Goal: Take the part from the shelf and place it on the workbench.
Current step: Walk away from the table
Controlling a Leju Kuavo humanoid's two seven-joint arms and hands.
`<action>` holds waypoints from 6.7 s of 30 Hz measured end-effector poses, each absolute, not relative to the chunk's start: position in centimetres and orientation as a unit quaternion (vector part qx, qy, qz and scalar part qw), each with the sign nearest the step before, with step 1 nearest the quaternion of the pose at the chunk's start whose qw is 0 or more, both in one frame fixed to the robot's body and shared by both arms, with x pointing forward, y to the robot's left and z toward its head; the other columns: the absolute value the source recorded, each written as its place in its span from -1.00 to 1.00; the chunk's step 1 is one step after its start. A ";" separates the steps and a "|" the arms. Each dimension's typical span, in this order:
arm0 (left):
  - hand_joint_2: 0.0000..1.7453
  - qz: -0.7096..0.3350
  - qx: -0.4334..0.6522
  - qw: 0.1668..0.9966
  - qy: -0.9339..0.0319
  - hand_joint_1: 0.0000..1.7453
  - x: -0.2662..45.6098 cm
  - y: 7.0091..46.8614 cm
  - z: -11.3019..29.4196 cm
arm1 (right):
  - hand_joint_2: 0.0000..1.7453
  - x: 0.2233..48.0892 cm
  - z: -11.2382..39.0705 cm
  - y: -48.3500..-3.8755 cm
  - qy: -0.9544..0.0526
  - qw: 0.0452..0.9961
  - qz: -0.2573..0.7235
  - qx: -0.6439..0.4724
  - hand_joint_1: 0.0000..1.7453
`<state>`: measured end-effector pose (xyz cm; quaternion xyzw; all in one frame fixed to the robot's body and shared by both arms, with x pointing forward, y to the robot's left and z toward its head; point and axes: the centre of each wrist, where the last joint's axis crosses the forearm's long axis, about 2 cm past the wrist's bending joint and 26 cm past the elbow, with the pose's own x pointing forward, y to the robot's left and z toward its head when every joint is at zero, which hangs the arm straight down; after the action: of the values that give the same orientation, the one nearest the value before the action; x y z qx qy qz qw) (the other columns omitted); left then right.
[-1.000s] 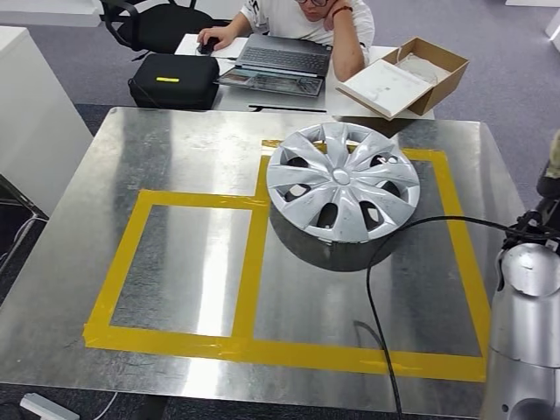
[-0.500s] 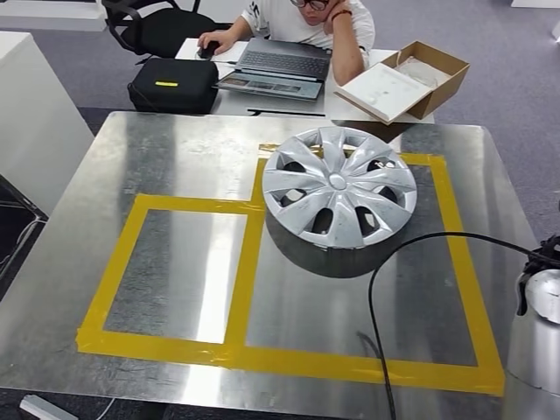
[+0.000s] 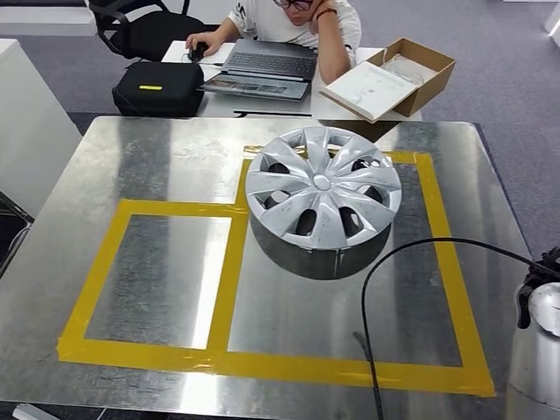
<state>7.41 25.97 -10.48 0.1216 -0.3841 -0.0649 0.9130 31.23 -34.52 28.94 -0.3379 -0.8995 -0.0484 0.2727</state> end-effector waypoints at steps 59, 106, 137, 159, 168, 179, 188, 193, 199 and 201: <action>-1.00 -0.073 0.128 0.914 -0.378 -1.00 7.6 25.7 -10.4 | -1.00 30.0 28.4 -34.7 -0.901 0.269 -0.052 -0.337 -1.00; -1.00 -0.073 0.127 0.914 -0.379 -1.00 7.8 25.6 -10.4 | -1.00 29.4 27.2 -35.0 -0.895 0.285 -0.050 -0.340 -1.00; -1.00 -0.064 0.130 0.916 -0.373 -1.00 6.9 25.8 -10.5 | -1.00 24.1 21.5 -37.8 -0.865 0.349 -0.055 -0.357 -1.00; -1.00 -0.051 0.134 0.917 -0.372 -1.00 6.2 26.0 -10.7 | -1.00 20.5 19.0 -39.0 -0.841 0.374 -0.055 -0.388 -1.00; -1.00 -0.045 0.135 0.919 -0.369 -1.00 5.8 25.9 -10.7 | -1.00 18.2 17.7 -39.9 -0.828 0.373 -0.074 -0.412 -1.00; -1.00 -0.036 0.144 0.919 -0.364 -1.00 5.5 25.9 -10.7 | -1.00 16.3 16.1 -41.0 -0.801 0.392 -0.088 -0.444 -1.00; -1.00 -0.017 0.150 0.920 -0.362 -1.00 5.4 25.9 -10.8 | -1.00 13.9 9.1 -43.2 -0.710 0.516 -0.101 -0.468 -1.00; -1.00 -0.007 0.150 0.919 -0.364 -1.00 5.5 25.6 -10.7 | -1.00 12.1 3.9 -43.6 -0.653 0.579 -0.124 -0.473 -1.00; -1.00 0.004 0.154 0.920 -0.361 -1.00 5.4 25.6 -10.7 | -1.00 10.9 0.4 -42.8 -0.558 0.677 -0.143 -0.458 -1.00; -1.00 0.009 0.157 0.919 -0.360 -1.00 5.4 25.6 -10.7 | -1.00 9.8 -2.6 -42.1 -0.492 0.731 -0.153 -0.447 -1.00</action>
<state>5.40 25.58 -10.73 0.1567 -0.3604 0.0090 0.9195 9.82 -42.15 -2.57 -0.4465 -0.4923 -0.1534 0.7313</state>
